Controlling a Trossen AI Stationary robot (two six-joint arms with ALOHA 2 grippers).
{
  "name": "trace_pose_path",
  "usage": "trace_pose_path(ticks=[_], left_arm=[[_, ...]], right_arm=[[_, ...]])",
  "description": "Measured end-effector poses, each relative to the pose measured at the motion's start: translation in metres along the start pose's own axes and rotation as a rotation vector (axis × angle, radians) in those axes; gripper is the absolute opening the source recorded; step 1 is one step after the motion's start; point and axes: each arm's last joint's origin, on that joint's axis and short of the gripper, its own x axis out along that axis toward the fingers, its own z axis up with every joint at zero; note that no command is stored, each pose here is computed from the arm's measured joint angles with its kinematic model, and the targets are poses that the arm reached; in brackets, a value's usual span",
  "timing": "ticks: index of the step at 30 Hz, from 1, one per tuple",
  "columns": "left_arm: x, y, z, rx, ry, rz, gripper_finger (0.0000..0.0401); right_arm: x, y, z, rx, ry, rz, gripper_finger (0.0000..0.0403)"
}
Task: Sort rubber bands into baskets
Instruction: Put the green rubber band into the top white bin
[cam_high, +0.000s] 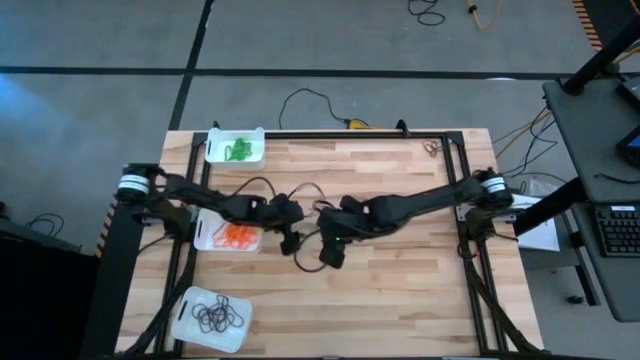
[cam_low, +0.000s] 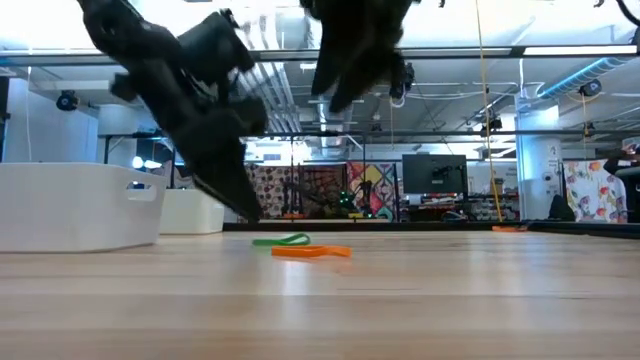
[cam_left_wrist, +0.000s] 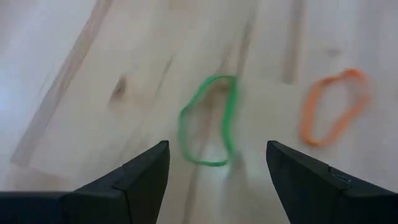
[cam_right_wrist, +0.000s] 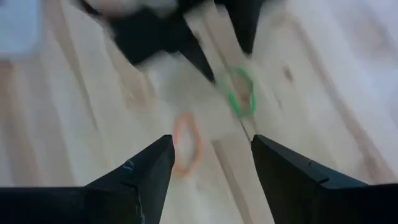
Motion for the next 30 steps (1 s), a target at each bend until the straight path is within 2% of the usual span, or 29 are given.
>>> trace_pose_path(ticks=[4, 10, 15, 20, 23, 30], left_arm=[[0.018, 0.011, -0.006, -0.072, 0.056, -0.006, 0.0250], [0.029, 0.012, -0.011, -0.065, 0.073, 0.024, 0.0225], [0.030, 0.013, -0.010, -0.076, 0.052, 0.050, 0.0165], [0.034, 0.014, -0.012, -0.151, 0.046, 0.105, 0.0074], [0.037, 0.015, -0.014, -0.174, 0.048, 0.125, 0.0018], [0.028, 0.014, -0.009, -0.174, 0.030, 0.101, 0.0002]], right_arm=[[-0.023, 0.010, -0.002, 0.019, -0.077, -0.005, 0.0215], [-0.032, 0.017, -0.005, 0.030, -0.097, 0.006, 0.0214], [-0.039, 0.018, 0.000, 0.035, -0.114, 0.016, 0.0215], [-0.062, 0.016, 0.011, 0.020, -0.110, 0.005, 0.0215], [-0.083, 0.012, 0.017, -0.002, -0.099, -0.045, 0.0215], [-0.131, 0.003, 0.026, 0.003, -0.113, -0.147, 0.0215]])
